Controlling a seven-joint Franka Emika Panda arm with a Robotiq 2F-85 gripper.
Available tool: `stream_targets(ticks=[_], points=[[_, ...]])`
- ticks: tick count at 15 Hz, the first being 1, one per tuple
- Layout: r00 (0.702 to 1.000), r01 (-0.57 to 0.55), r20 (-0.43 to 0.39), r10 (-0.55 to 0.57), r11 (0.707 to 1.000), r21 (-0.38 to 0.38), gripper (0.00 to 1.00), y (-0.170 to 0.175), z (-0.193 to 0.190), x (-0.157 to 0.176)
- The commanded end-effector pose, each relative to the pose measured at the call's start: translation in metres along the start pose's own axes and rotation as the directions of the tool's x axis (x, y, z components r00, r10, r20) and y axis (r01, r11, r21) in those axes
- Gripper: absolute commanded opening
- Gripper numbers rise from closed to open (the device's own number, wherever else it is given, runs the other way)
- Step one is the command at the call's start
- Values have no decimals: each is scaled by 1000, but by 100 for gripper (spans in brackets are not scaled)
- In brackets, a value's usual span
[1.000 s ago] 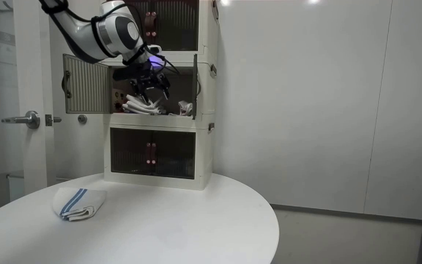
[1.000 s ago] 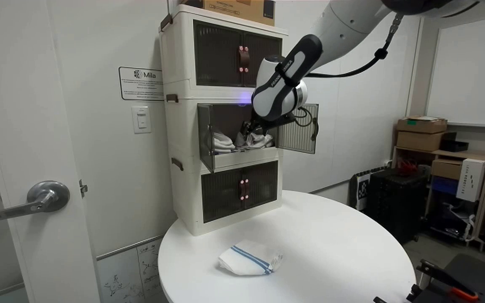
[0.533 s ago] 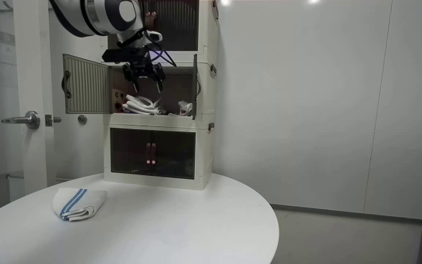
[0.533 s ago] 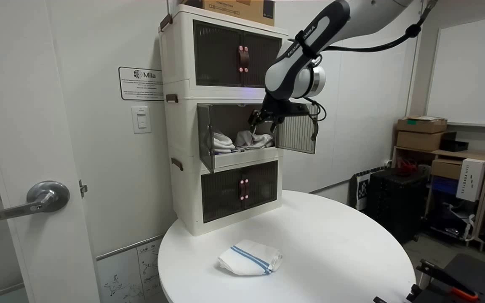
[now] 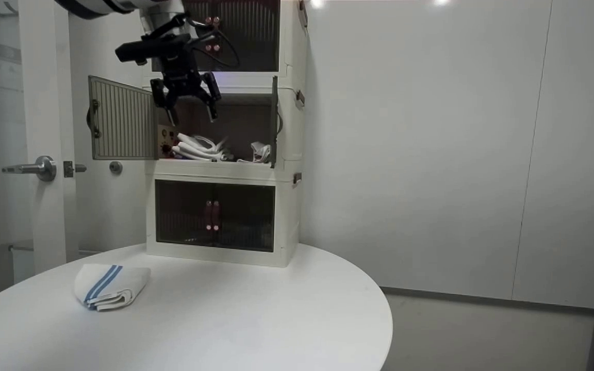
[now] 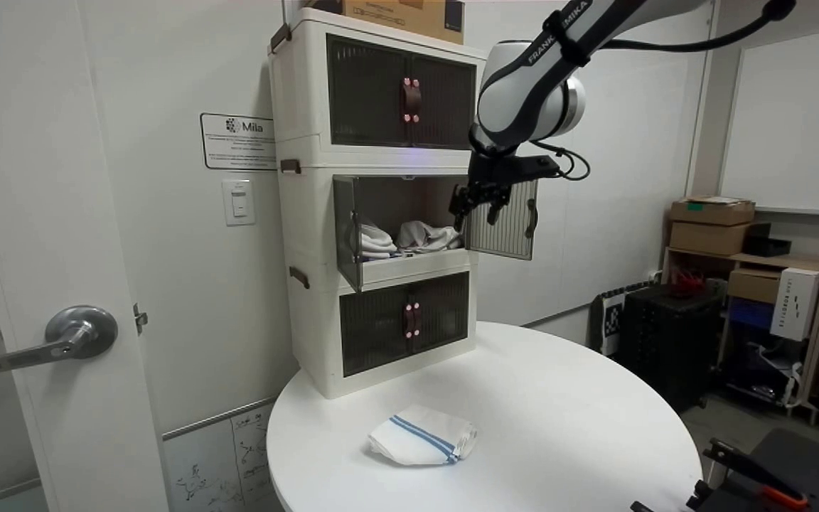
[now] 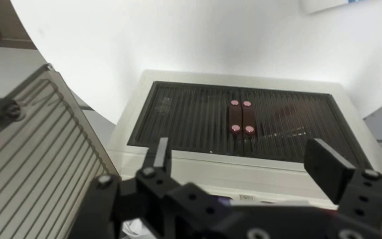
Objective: Put the towel in the middle cabinet
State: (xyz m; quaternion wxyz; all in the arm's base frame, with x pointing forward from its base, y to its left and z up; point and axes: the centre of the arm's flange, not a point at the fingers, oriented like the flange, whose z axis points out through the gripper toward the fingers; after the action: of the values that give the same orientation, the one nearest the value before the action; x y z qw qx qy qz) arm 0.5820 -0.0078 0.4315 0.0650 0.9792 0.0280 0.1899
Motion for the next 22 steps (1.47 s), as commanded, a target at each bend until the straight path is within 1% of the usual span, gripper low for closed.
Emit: stream_targets(ticks=[1, 4, 6, 8, 11, 15, 16, 17, 22], points=[[993, 76, 95, -70, 995, -64, 100, -18, -44, -27], [987, 101, 134, -91, 992, -72, 100, -29, -65, -37], [988, 101, 125, -92, 993, -65, 100, -37, -77, -44], [993, 85, 88, -80, 995, -57, 100, -41, -86, -52], [999, 25, 30, -23, 998, -62, 100, -44, -98, -71], [998, -33, -64, 29, 997, -65, 100, -55, -113, -94], [1000, 1, -8, -1, 999, -53, 100, -51, -102, -68], [1000, 0, -14, -1, 999, -52, 100, -53, -104, -72], [1000, -2, -6, 2, 999, -54, 100, -52, -100, -72]])
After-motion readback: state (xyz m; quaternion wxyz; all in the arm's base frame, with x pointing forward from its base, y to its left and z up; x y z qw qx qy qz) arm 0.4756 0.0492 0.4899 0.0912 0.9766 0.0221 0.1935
